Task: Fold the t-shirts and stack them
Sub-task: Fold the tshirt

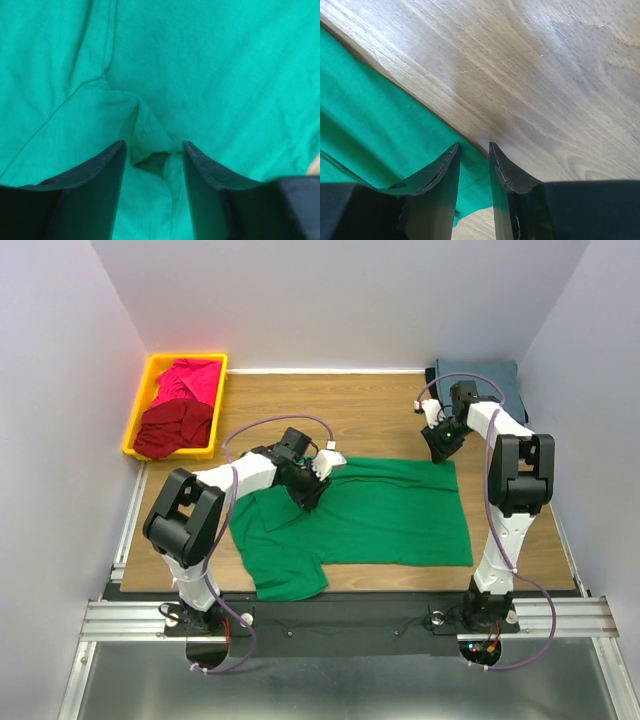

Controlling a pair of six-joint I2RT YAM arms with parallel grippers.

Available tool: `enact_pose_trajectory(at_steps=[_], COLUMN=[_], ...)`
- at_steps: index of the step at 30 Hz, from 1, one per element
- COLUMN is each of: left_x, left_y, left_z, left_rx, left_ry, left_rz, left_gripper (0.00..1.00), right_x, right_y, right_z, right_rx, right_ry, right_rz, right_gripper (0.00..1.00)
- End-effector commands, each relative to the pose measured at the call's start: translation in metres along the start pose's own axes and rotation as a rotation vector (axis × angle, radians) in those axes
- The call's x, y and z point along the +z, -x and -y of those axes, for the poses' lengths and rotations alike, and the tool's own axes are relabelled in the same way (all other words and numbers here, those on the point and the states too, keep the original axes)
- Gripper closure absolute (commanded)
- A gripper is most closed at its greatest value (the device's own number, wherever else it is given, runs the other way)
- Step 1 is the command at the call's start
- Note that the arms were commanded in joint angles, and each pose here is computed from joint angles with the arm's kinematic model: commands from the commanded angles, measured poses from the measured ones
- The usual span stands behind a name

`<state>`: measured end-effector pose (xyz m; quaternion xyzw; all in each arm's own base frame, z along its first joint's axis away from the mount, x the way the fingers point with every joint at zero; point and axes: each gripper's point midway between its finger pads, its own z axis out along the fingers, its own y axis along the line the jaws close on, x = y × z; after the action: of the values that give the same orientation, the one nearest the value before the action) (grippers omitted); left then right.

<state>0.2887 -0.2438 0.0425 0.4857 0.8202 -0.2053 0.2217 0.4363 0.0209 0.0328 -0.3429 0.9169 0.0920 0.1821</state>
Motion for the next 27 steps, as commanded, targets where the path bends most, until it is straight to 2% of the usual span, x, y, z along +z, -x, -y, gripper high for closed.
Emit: enact_pose_trajectory(at_steps=[1, 3, 4, 13, 18, 19, 20, 21, 22, 25, 27], left_x=[-0.004, -0.01, -0.015, -0.041, -0.037, -0.035, -0.033, -0.029, -0.028, -0.03, -0.035], left_y=[0.024, 0.024, 0.022, -0.002, -0.015, -0.017, -0.019, -0.021, -0.021, -0.017, -0.014], left_z=[-0.002, 0.002, 0.008, 0.034, 0.033, 0.033, 0.032, 0.031, 0.032, 0.035, 0.04], left_rx=[0.024, 0.043, 0.054, 0.133, 0.139, 0.139, 0.136, 0.135, 0.134, 0.155, 0.164], left_ry=[0.01, -0.003, -0.018, -0.092, -0.097, -0.103, -0.106, -0.109, -0.118, -0.14, -0.158], left_rz=[0.056, 0.059, 0.056, 0.004, -0.044, -0.052, -0.06, -0.072, -0.073, -0.056, -0.044], left_gripper=[0.66, 0.84, 0.98, 1.0, 1.0, 0.97, 0.89, 0.68, 0.61, 0.49, 0.48], right_x=[0.001, 0.001, 0.001, 0.001, 0.0, -0.001, -0.002, -0.007, -0.012, -0.037, -0.05], right_y=[0.001, 0.0, -0.001, -0.007, -0.006, -0.006, -0.005, -0.003, 0.0, 0.011, 0.016], right_z=[0.01, 0.013, 0.014, 0.018, 0.017, 0.018, 0.019, 0.017, 0.017, 0.012, 0.009], right_rx=[-0.005, -0.007, -0.009, -0.018, -0.021, -0.021, -0.021, -0.028, -0.036, -0.086, -0.107], right_ry=[-0.034, -0.044, -0.052, -0.075, -0.074, -0.077, -0.081, -0.084, -0.088, -0.106, -0.117], right_rz=[0.006, 0.0, -0.007, -0.033, -0.03, -0.03, -0.028, -0.019, -0.008, 0.048, 0.074], right_gripper=[0.65, 0.65, 0.65, 0.65, 0.65, 0.65, 0.65, 0.65, 0.64, 0.59, 0.59])
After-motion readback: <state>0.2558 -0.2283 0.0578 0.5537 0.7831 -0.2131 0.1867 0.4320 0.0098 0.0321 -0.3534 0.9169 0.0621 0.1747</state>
